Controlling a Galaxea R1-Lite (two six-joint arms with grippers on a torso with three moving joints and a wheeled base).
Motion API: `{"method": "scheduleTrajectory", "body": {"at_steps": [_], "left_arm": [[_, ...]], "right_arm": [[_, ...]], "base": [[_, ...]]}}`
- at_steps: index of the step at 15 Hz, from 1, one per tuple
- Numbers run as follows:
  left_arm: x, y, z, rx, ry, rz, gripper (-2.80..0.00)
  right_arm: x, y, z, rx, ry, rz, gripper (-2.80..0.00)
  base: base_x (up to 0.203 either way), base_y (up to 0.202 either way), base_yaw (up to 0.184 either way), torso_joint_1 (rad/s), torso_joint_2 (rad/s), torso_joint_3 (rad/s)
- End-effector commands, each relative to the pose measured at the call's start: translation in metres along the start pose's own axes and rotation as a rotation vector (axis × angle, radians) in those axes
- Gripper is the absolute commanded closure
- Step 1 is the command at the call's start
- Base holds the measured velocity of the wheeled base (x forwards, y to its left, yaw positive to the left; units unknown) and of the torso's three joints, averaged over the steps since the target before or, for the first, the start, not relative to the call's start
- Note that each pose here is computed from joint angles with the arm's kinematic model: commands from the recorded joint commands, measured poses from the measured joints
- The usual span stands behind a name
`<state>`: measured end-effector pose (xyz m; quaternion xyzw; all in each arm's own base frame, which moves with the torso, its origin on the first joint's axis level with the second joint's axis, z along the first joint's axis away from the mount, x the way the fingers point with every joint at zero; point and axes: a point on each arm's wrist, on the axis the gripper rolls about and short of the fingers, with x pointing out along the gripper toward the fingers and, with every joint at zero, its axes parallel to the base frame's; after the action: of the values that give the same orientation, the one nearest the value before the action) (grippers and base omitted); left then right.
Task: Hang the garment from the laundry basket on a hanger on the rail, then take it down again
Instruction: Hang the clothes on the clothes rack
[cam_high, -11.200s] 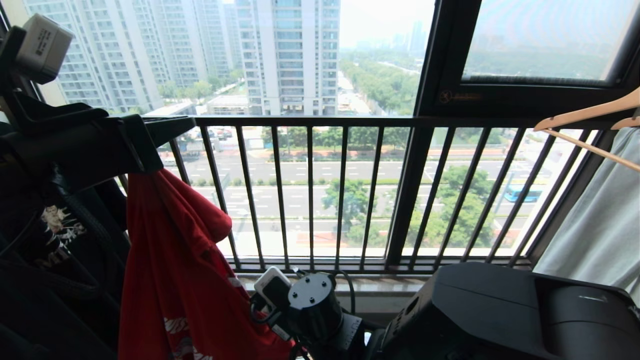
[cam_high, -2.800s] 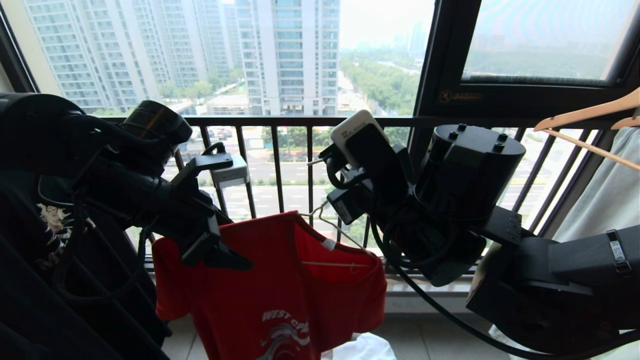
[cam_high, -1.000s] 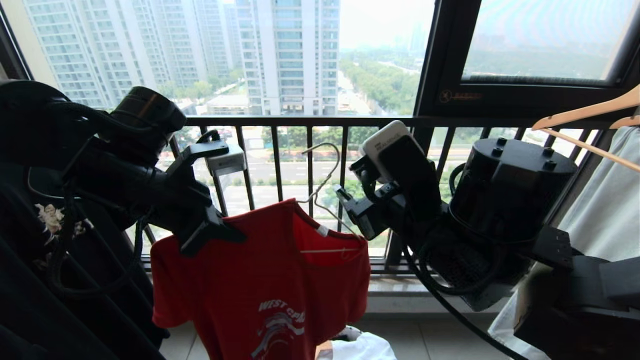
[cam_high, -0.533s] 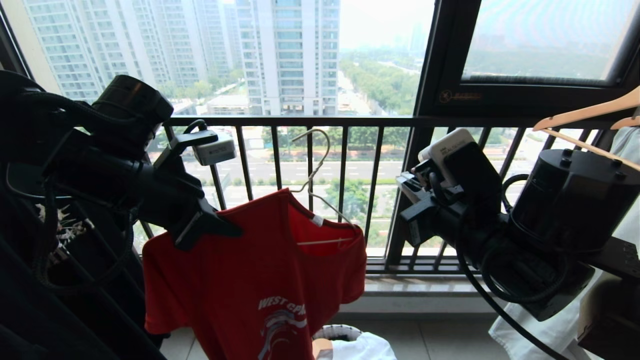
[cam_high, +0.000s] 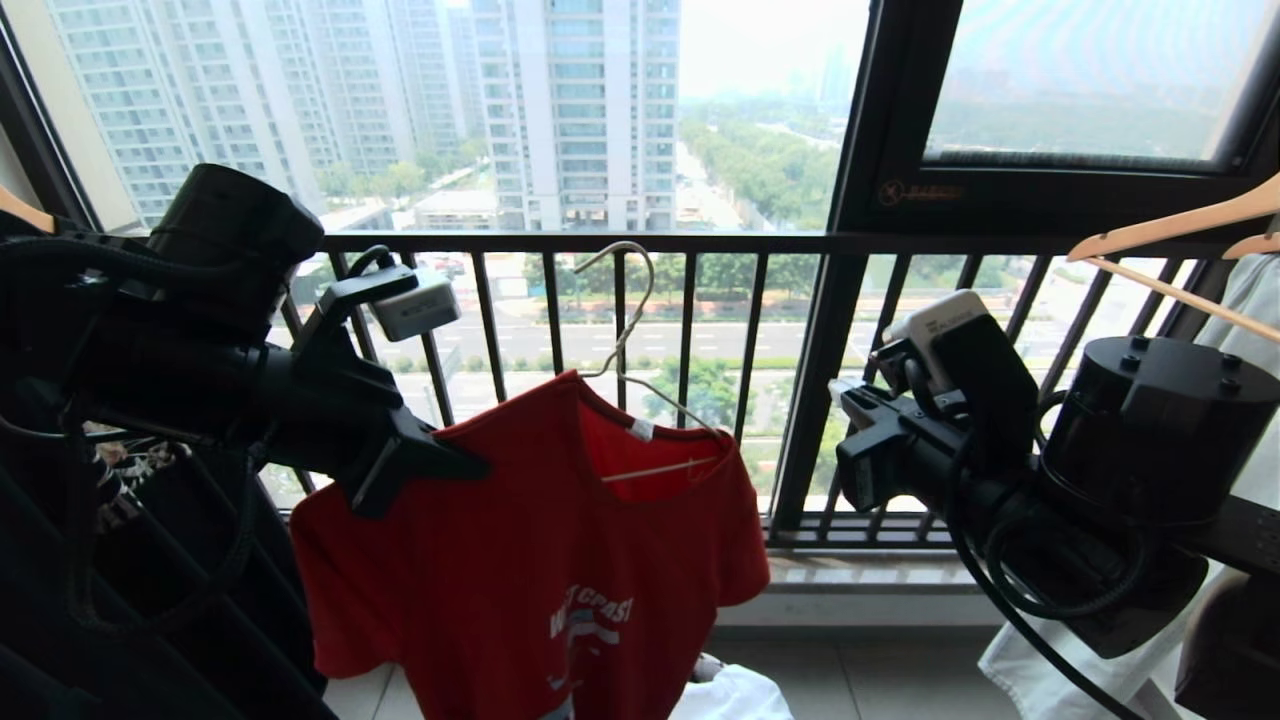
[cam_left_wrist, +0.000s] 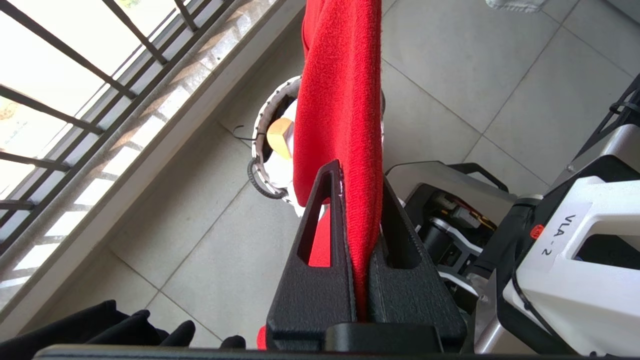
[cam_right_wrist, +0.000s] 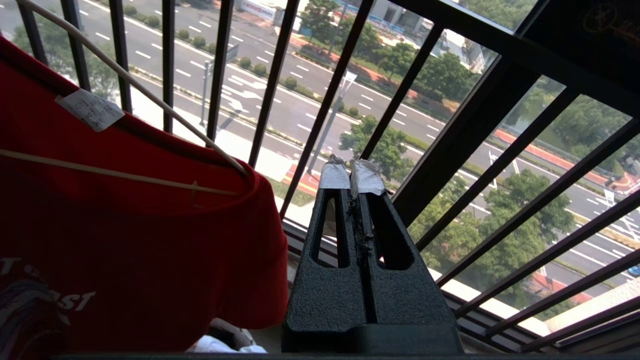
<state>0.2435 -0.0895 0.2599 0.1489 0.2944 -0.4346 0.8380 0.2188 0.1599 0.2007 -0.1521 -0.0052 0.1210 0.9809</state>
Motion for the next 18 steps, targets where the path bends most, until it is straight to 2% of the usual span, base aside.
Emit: {"method": "scheduleTrajectory", "body": {"at_steps": [1, 3, 5, 7, 9, 11, 12, 14, 16, 18], "left_arm": [[-0.003, -0.006, -0.005, -0.010, -0.005, -0.034, 0.00], [-0.012, -0.011, -0.009, -0.028, -0.047, -0.088, 0.00], [-0.021, -0.018, -0.016, -0.023, -0.076, -0.108, 0.00], [-0.021, -0.020, -0.026, -0.014, -0.116, -0.105, 0.00], [-0.021, -0.011, -0.035, -0.024, -0.166, -0.064, 0.00], [-0.030, -0.011, -0.038, -0.045, -0.200, -0.038, 0.00], [-0.034, -0.015, -0.038, -0.045, -0.215, -0.043, 0.00], [-0.043, -0.022, -0.039, -0.047, -0.237, -0.043, 0.00], [-0.045, -0.024, -0.041, -0.049, -0.244, -0.047, 0.00], [-0.045, -0.026, -0.043, -0.054, -0.255, -0.047, 0.00]], "right_arm": [[-0.002, 0.000, -0.005, 0.015, 0.012, 0.004, 0.00], [-0.001, -0.001, -0.003, 0.021, 0.005, 0.004, 0.00], [0.008, -0.012, 0.001, 0.032, -0.008, -0.004, 0.00], [0.017, -0.029, 0.010, 0.052, 0.019, -0.012, 0.00], [0.015, -0.053, 0.028, 0.129, 0.059, 0.017, 0.00], [0.006, -0.069, 0.035, 0.252, 0.117, 0.137, 0.00], [0.007, -0.075, 0.033, 0.306, 0.133, 0.156, 0.00], [0.004, -0.076, 0.029, 0.355, 0.168, 0.156, 0.00], [0.002, -0.069, 0.025, 0.474, 0.235, 0.168, 0.00], [0.018, -0.057, 0.017, 0.479, 0.303, 0.176, 0.00]], "base": [[0.000, 0.000, 0.000, 0.000, 0.00, 0.000], [0.000, 0.000, 0.000, 0.000, 0.00, 0.000], [0.000, 0.000, 0.000, 0.000, 0.00, 0.000], [0.000, 0.000, 0.000, 0.000, 0.00, 0.000], [0.000, 0.000, 0.000, 0.000, 0.00, 0.000], [0.000, 0.000, 0.000, 0.000, 0.00, 0.000], [0.000, 0.000, 0.000, 0.000, 0.00, 0.000], [0.000, 0.000, 0.000, 0.000, 0.00, 0.000], [0.000, 0.000, 0.000, 0.000, 0.00, 0.000], [0.000, 0.000, 0.000, 0.000, 0.00, 0.000]]}}
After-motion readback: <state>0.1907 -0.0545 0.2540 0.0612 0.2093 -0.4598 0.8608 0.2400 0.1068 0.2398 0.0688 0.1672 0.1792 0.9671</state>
